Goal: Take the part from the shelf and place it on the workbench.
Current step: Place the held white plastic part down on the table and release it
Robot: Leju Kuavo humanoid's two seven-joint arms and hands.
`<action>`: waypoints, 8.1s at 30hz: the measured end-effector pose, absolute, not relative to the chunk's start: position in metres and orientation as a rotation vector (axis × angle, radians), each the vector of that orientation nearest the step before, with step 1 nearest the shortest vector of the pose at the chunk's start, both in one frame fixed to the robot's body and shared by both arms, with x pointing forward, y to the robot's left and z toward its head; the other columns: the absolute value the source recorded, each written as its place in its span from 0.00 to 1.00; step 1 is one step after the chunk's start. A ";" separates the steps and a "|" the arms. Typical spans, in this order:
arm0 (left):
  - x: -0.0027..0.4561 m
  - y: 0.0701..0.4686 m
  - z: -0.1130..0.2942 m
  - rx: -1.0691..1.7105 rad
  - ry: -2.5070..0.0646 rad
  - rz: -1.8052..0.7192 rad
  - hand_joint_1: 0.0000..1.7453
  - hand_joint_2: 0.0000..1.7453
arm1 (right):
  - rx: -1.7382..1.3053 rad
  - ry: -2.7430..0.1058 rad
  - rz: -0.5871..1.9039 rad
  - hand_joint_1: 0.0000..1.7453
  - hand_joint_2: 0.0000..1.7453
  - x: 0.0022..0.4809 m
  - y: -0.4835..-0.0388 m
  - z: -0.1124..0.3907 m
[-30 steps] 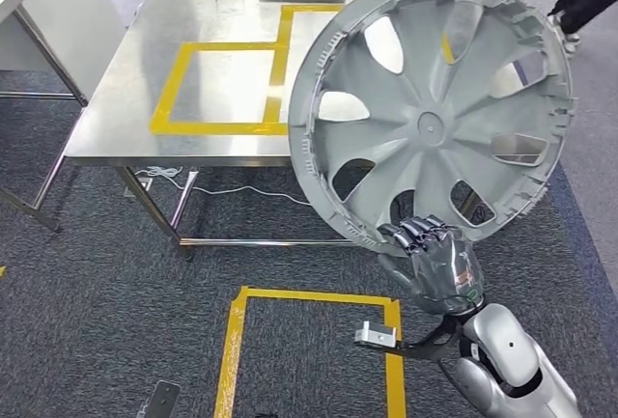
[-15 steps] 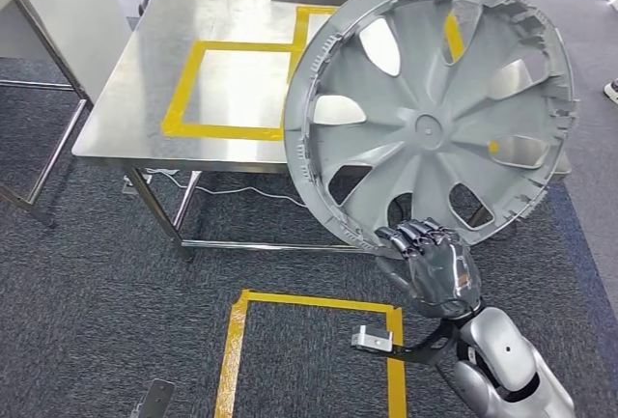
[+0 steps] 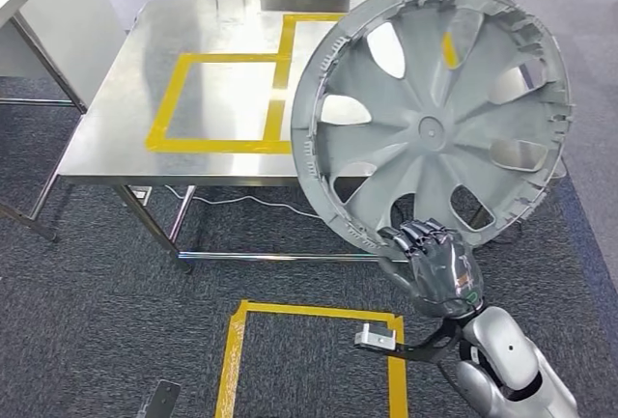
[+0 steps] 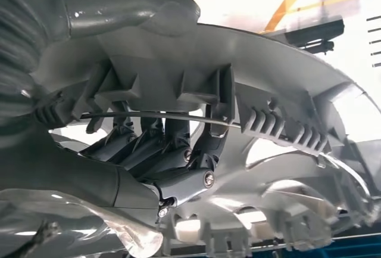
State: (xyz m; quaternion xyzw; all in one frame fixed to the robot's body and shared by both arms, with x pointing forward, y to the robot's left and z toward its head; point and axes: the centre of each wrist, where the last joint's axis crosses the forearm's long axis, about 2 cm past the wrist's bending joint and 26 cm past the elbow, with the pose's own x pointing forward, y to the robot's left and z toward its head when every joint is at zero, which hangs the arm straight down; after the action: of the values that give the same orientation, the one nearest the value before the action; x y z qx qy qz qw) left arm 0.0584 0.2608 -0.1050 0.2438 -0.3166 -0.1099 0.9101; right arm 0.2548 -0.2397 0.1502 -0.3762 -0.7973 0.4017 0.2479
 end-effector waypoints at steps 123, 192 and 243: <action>0.078 0.249 -0.101 0.415 -0.682 -0.393 0.00 1.00 | -0.982 -1.861 1.227 1.00 1.00 0.402 -0.209 0.181; 0.061 0.258 -0.106 0.374 -0.581 -0.291 0.00 0.00 | 0.074 -2.197 -0.180 0.00 0.00 0.235 -0.235 0.146; 0.052 0.273 -0.107 0.519 -0.548 -0.115 0.00 0.00 | 0.100 -2.133 -0.765 0.00 0.00 0.157 -0.265 0.135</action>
State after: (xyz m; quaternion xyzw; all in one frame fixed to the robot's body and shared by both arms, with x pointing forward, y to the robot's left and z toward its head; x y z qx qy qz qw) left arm 0.0519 0.2727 -0.1067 0.2533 -0.2674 -0.0563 0.9280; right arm 0.1572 -0.2653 0.1346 0.0401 -0.8523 -0.3055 0.4228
